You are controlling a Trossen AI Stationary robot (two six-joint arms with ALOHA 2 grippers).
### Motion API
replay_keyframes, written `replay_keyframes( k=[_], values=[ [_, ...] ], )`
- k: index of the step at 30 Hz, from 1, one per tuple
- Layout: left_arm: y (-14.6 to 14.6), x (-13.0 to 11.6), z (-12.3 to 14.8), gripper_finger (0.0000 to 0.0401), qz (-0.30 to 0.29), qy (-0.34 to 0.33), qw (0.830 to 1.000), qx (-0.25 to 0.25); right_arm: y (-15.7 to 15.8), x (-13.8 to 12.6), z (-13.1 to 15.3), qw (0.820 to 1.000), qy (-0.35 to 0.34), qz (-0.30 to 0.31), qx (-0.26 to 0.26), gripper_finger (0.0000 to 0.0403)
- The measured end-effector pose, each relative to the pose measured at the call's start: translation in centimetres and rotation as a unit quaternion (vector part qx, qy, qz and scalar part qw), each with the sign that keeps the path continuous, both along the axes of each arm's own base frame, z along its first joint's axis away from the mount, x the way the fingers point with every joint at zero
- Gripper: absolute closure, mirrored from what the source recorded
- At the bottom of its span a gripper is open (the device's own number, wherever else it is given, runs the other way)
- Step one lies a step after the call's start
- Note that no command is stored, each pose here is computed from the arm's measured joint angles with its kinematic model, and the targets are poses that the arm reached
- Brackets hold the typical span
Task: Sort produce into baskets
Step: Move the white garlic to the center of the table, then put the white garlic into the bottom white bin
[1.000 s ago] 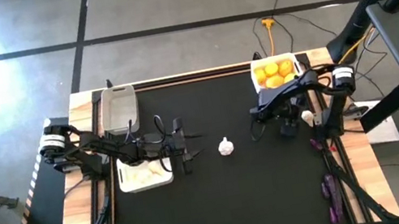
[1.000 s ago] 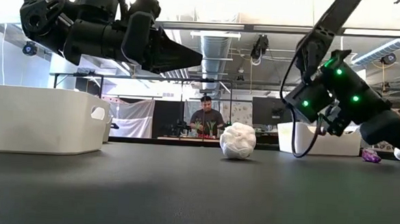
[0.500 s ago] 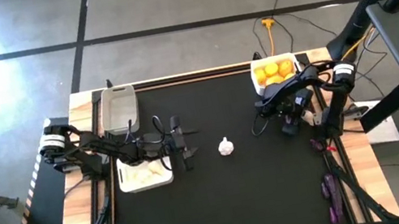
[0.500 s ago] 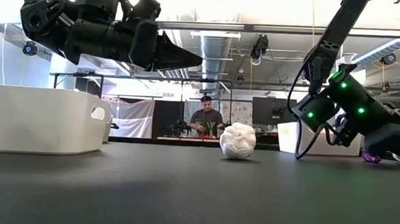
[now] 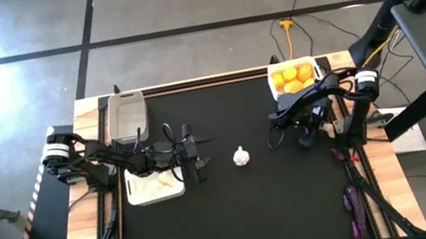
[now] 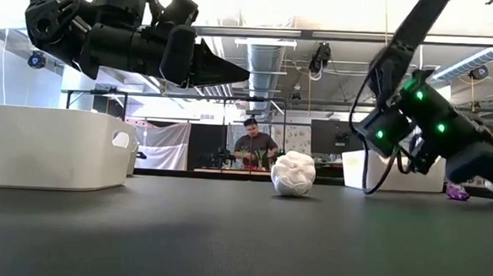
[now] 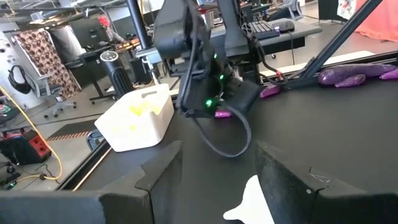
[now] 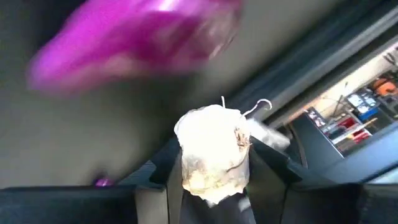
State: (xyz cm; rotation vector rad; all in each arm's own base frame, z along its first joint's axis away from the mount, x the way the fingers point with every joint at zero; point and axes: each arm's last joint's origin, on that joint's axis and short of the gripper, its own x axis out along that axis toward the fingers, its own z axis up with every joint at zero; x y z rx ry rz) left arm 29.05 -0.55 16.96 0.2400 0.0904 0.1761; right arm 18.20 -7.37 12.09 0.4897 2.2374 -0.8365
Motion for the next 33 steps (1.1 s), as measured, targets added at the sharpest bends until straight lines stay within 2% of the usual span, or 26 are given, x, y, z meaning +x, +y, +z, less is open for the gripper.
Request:
replay_keyframes(
  k=[2,5,8,10,13,16,18,20,21,23,27,30,33],
  values=[
    [0.0,0.0,0.0,0.0219,0.0,0.001,1.0,0.0,1.0,1.3,0.9,1.0,-0.005,0.014,0.01,0.0278],
    [0.0,0.0,0.0,0.0219,0.0,0.002,1.0,0.004,2.8,3.6,2.5,0.998,-0.033,0.047,-0.004,0.027],
    [0.0,0.0,0.0,0.0219,0.0,0.003,1.0,0.006,4.9,6.5,3.7,0.99,-0.11,0.082,-0.03,0.0266],
    [0.0,0.0,0.0,0.0219,0.0,0.003,1.0,0.006,6.6,8.8,4.1,0.974,-0.199,0.098,-0.048,0.0266],
    [0.0,0.0,0.0,0.0219,0.0,0.001,1.0,0.005,9.4,12.2,4.6,0.926,-0.349,0.131,-0.049,0.0265],
    [0.0,0.0,0.0,0.0219,0.0,0.0,1.0,0.004,12.4,14.8,5.0,0.857,-0.483,0.179,-0.028,0.0264],
    [0.0,0.0,0.0,0.0219,0.0,0.0,1.0,0.003,13.9,15.7,5.2,0.817,-0.54,0.202,-0.017,0.0264],
    [0.0,0.0,0.0,0.0219,0.0,-0.001,1.0,-0.001,14.7,16.3,5.3,0.793,-0.572,0.209,-0.012,0.0264],
    [0.0,0.0,0.0,0.0219,0.0,-0.001,1.0,-0.002,14.9,16.4,5.3,0.789,-0.579,0.205,-0.014,0.0263],
    [0.0,0.0,0.0,0.0219,0.0,-0.001,1.0,-0.003,14.9,16.3,5.2,0.795,-0.576,0.19,-0.021,0.0258],
    [0.0,0.0,0.0,0.0219,0.0,0.0,1.0,-0.004,14.9,16.4,5.2,0.793,-0.582,0.176,-0.025,0.0232],
    [0.0,0.0,0.0,0.0219,0.001,-0.001,1.0,-0.006,15.0,16.9,5.6,0.778,-0.605,0.166,-0.026,0.0206],
    [0.0,0.0,0.0,0.0219,0.001,-0.001,1.0,-0.008,15.0,17.0,5.7,0.771,-0.608,0.187,-0.024,0.018]
  ],
)
